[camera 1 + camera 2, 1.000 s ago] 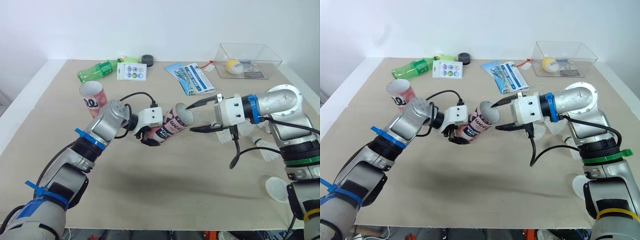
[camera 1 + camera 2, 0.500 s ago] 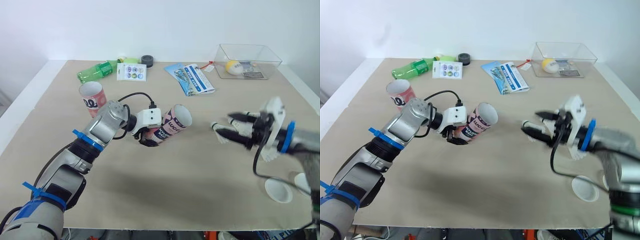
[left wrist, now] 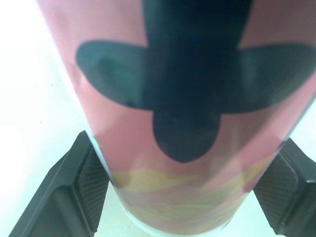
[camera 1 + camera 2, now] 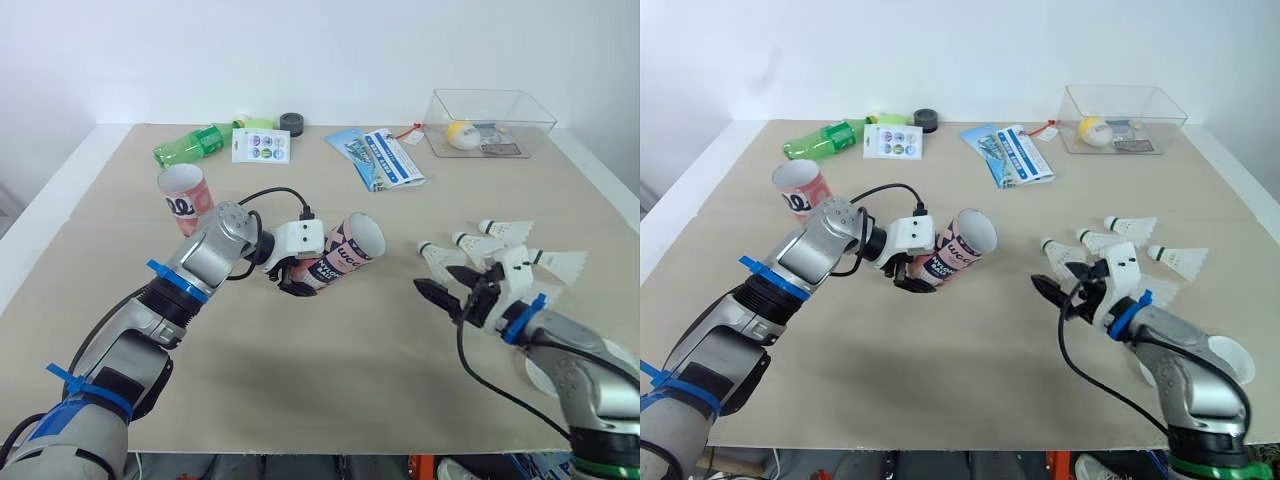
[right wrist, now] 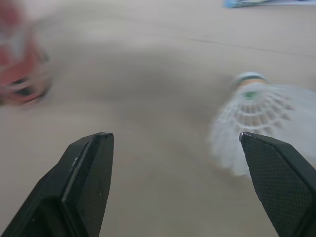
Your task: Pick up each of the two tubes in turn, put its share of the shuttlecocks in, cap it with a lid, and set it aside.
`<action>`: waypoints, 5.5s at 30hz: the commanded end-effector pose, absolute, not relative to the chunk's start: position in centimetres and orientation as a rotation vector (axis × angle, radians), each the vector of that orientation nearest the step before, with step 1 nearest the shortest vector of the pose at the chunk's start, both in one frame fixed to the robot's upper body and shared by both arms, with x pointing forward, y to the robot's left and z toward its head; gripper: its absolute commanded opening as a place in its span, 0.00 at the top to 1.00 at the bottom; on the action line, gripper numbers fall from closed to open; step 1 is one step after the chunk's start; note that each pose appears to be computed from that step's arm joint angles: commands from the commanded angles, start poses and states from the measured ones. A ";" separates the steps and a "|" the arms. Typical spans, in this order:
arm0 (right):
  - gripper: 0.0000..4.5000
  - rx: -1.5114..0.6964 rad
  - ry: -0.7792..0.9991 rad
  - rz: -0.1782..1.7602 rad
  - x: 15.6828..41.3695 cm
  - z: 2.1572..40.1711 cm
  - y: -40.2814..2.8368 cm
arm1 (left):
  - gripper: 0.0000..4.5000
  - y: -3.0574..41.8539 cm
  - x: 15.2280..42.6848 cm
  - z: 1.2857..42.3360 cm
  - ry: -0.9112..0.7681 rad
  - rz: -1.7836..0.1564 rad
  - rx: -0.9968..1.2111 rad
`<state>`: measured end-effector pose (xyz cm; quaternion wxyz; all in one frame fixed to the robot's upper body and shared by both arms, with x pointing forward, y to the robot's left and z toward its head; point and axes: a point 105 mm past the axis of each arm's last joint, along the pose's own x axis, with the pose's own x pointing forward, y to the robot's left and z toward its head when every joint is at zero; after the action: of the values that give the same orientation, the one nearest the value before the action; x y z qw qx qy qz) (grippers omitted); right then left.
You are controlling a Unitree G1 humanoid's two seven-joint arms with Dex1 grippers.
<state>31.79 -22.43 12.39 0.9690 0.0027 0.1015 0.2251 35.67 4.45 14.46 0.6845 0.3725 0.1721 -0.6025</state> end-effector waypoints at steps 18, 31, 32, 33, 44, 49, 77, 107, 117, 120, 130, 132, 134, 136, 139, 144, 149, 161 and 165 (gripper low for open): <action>0.99 -0.107 0.101 0.390 35.9 13.3 -23.0 | 0.17 4.2 35.5 15.0 0.353 -1.340 0.867; 0.99 -0.723 -0.265 0.952 30.8 26.6 -17.6 | 0.17 4.7 36.1 14.9 0.366 -1.334 0.893; 0.99 -0.773 -0.286 0.999 30.3 27.4 -17.3 | 0.17 4.7 36.2 15.0 0.365 -1.335 0.894; 0.99 -0.805 -0.292 1.046 29.8 28.1 -16.9 | 0.17 4.7 36.2 15.0 0.364 -1.338 0.895; 0.99 -1.082 -0.274 1.273 29.6 26.4 -14.2 | 0.17 3.6 35.6 15.1 0.363 -1.380 0.857; 0.99 -1.158 -0.280 1.307 30.5 25.1 -13.6 | 0.17 3.5 35.6 15.3 0.363 -1.373 0.848; 0.01 -0.218 0.030 0.511 26.2 21.3 -29.9 | 0.17 3.2 35.7 15.3 0.348 -1.377 0.914; 0.01 0.024 0.168 0.259 27.2 12.6 -33.6 | 0.17 0.6 34.6 15.7 0.299 -1.417 0.863; 0.42 0.017 0.158 0.223 28.8 12.2 -34.1 | 0.17 0.8 34.7 15.5 0.306 -1.404 0.860; 0.65 0.013 0.159 0.222 28.9 12.1 -34.1 | 0.17 0.8 34.7 15.4 0.306 -1.403 0.858; 1.00 -0.037 0.152 0.220 28.6 12.7 -34.6 | 0.17 0.8 34.9 15.3 0.308 -1.403 0.862; 1.00 -0.107 0.158 0.256 28.3 13.6 -34.3 | 0.17 0.9 35.0 15.4 0.309 -1.403 0.863; 1.00 -0.210 0.161 0.329 27.6 15.7 -33.5 | 0.17 1.0 35.1 15.4 0.311 -1.402 0.867; 1.00 -0.308 0.136 0.402 27.2 19.0 -32.5 | 0.17 1.1 35.2 15.3 0.314 -1.403 0.869; 1.00 -0.425 0.090 0.498 26.9 23.9 -30.6 | 0.17 1.1 35.2 15.3 0.317 -1.409 0.875; 1.00 -0.793 -0.025 0.769 27.5 29.7 -23.8 | 0.17 0.8 35.2 15.1 0.326 -1.429 0.844; 1.00 -1.057 -0.125 1.100 27.7 28.8 -17.0 | 0.17 0.3 35.0 15.3 0.337 -1.446 0.762; 1.00 -1.230 -0.131 1.333 29.7 27.5 -15.5 | 0.17 0.4 35.2 14.8 0.349 -1.406 0.725; 1.00 -1.243 -0.162 1.331 29.8 28.4 -15.3 | 0.17 0.6 35.2 14.7 0.354 -1.401 0.724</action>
<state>30.17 -15.41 26.69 0.6172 -0.5207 -0.0425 0.5883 35.20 0.60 14.28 0.6860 0.3243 0.1669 -0.6296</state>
